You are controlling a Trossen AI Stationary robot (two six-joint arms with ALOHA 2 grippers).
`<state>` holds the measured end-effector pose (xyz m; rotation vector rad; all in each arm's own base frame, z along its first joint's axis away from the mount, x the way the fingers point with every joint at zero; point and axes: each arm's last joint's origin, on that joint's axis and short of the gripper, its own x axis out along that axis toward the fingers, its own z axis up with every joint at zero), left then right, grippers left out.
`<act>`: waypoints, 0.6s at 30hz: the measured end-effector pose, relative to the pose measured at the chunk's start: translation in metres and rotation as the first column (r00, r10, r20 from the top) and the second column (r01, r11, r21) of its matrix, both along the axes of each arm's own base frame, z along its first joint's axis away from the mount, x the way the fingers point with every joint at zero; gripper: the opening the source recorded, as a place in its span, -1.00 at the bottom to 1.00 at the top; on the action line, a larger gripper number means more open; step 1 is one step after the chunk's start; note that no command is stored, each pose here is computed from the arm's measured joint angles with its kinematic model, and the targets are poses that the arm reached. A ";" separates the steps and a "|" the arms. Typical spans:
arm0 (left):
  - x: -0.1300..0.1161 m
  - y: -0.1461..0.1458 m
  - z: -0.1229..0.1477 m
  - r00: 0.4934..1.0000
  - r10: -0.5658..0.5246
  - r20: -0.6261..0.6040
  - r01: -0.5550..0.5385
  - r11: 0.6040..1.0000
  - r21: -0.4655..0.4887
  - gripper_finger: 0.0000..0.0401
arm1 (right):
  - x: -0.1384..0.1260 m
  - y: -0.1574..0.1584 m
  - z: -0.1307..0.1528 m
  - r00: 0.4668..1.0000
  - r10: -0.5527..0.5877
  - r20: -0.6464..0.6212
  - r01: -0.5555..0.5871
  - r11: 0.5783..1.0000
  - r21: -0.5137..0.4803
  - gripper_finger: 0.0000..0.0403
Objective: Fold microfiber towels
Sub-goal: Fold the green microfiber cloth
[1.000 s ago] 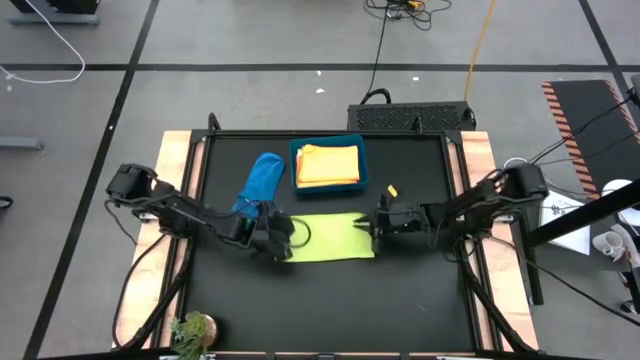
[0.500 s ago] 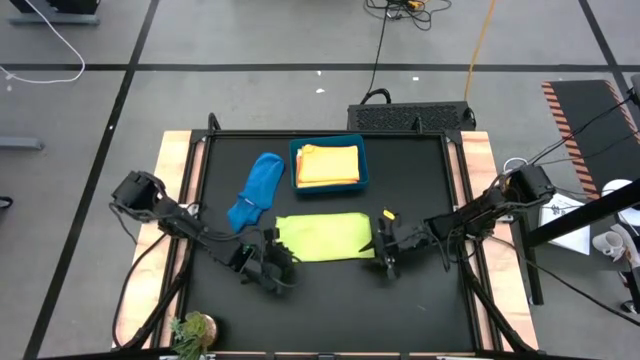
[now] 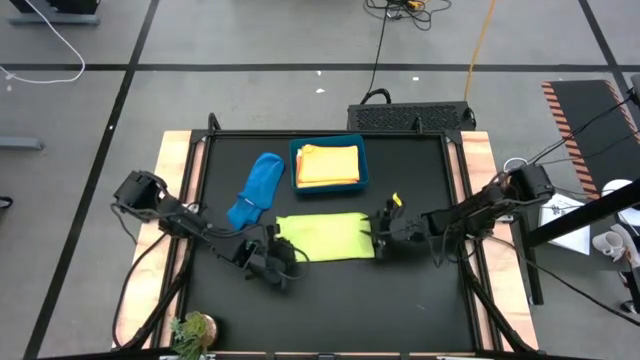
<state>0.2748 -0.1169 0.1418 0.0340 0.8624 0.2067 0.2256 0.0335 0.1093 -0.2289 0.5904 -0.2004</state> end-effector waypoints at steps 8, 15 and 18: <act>-0.007 0.015 -0.010 0.985 0.088 -0.149 -0.091 0.996 -0.019 -0.21 | -0.007 -0.019 -0.012 0.987 -0.074 -0.142 0.087 0.992 0.089 -0.41; -0.006 0.037 -0.012 0.964 0.168 -0.208 -0.167 0.986 0.024 -0.21 | -0.009 0.006 -0.013 0.985 0.095 -0.143 -0.054 0.962 0.268 -0.58; -0.005 0.046 -0.012 0.960 0.187 -0.208 -0.176 0.982 0.072 -0.21 | -0.013 0.022 -0.013 0.979 0.147 -0.144 -0.094 0.943 0.320 -0.64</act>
